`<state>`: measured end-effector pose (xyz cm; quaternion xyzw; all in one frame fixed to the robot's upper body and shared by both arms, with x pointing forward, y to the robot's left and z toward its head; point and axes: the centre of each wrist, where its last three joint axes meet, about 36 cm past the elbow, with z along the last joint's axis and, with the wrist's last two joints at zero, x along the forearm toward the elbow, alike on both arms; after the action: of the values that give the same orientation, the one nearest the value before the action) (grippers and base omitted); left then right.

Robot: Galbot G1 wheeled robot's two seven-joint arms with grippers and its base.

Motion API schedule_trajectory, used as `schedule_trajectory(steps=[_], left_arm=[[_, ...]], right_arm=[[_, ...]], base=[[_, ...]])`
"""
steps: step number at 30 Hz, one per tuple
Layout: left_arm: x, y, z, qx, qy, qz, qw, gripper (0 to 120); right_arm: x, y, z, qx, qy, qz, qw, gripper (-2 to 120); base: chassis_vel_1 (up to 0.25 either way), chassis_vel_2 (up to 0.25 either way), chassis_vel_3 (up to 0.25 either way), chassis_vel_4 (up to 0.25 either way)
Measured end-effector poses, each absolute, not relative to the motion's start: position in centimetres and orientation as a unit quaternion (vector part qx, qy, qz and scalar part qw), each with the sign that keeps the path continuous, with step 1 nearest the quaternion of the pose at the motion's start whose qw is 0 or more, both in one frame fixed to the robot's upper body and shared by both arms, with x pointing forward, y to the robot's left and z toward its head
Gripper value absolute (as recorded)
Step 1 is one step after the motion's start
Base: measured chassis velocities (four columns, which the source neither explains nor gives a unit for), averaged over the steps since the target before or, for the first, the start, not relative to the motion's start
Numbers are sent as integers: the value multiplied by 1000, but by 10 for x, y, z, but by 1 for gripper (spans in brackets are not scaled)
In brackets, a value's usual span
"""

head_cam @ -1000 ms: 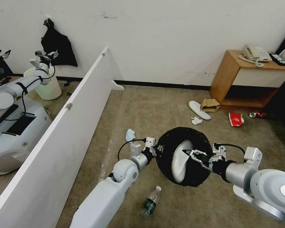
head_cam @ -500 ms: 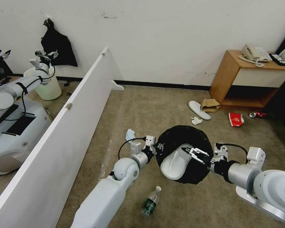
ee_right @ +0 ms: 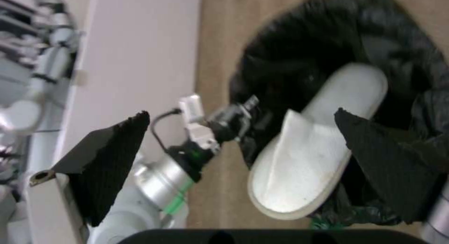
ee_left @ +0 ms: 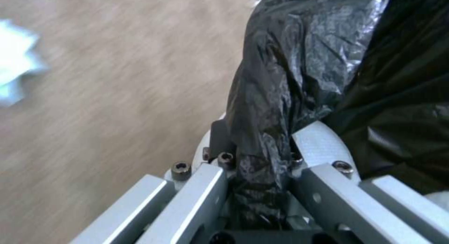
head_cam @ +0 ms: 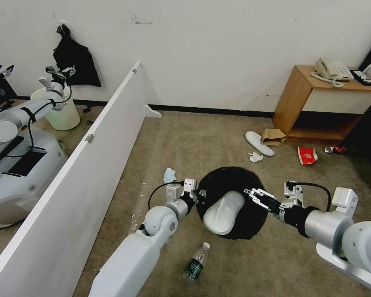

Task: Pick up the trash bin, then pick up the garbage from the floor and place it into the trash bin.

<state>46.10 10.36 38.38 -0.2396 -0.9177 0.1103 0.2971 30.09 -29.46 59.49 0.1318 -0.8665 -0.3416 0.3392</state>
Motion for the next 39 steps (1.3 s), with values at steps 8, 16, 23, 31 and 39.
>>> schedule_trajectory(steps=[8,16,23,31,39], left_arm=[[456,125,402,-188,-915,106,341,2],[439,147,422,-169,-911,131,353,2],[410,173,444,-166,-905,166,356,2],[389,186,470,-152,-900,186,364,2],[375,215,491,-101,-911,179,357,2]], right_arm=[[295,-294,601,150,-870,-350,313,100],[295,-303,601,127,-880,-362,282,100],[302,-314,578,81,-883,-370,278,100],[310,-321,557,44,-879,-376,290,100],[313,-325,529,3,-874,-365,320,100]], base=[[0,0,0,0],[0,0,0,0],[0,0,0,0],[0,0,0,0],[0,0,0,0]])
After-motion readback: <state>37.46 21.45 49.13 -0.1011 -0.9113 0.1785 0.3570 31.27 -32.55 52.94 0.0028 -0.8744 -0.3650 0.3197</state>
